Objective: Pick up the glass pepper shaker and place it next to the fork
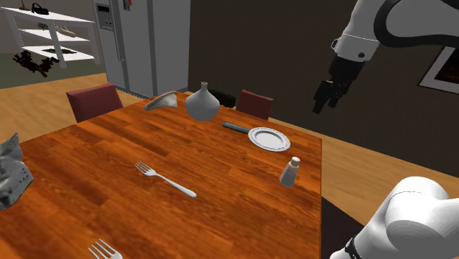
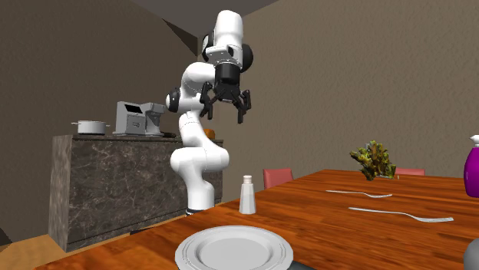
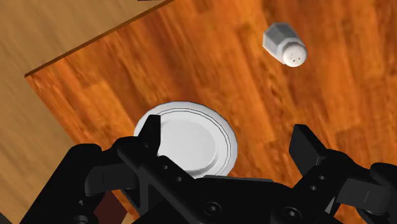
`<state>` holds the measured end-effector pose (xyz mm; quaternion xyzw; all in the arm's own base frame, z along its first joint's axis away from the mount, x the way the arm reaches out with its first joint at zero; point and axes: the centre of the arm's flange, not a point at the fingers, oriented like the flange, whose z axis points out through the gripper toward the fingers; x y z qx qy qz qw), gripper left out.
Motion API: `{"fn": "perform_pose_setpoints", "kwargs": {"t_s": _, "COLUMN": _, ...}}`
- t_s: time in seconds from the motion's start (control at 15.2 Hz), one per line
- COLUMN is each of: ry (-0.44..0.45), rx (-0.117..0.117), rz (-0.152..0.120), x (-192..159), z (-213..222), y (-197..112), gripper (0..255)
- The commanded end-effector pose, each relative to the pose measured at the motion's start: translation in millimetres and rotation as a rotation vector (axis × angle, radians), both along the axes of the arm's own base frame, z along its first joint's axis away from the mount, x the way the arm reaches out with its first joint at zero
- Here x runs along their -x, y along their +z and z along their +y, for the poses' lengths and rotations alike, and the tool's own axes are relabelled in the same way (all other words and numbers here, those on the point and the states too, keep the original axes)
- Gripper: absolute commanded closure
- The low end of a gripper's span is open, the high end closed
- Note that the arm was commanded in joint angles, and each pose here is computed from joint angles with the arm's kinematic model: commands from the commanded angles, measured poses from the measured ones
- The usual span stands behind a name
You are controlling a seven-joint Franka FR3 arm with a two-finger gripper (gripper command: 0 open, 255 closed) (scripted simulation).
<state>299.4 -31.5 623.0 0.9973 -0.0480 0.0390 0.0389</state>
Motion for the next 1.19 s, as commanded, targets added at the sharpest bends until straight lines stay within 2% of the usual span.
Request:
{"fn": "perform_pose_setpoints", "kwargs": {"t_s": 0.0, "ry": 0.000, "rx": 0.000, "rz": 0.000, "x": 0, "z": 0, "y": 0, "gripper": 0}}
{"fn": "perform_pose_setpoints", "kwargs": {"t_s": 0.79, "ry": 0.078, "rx": 0.012, "rz": -0.064, "x": 15, "z": 82, "y": -137, "gripper": 0}}
{"fn": "perform_pose_setpoints", "kwargs": {"t_s": 1.12, "ry": 0.083, "rx": 0.013, "rz": -0.068, "x": 13, "z": 84, "y": -166, "gripper": 0}}
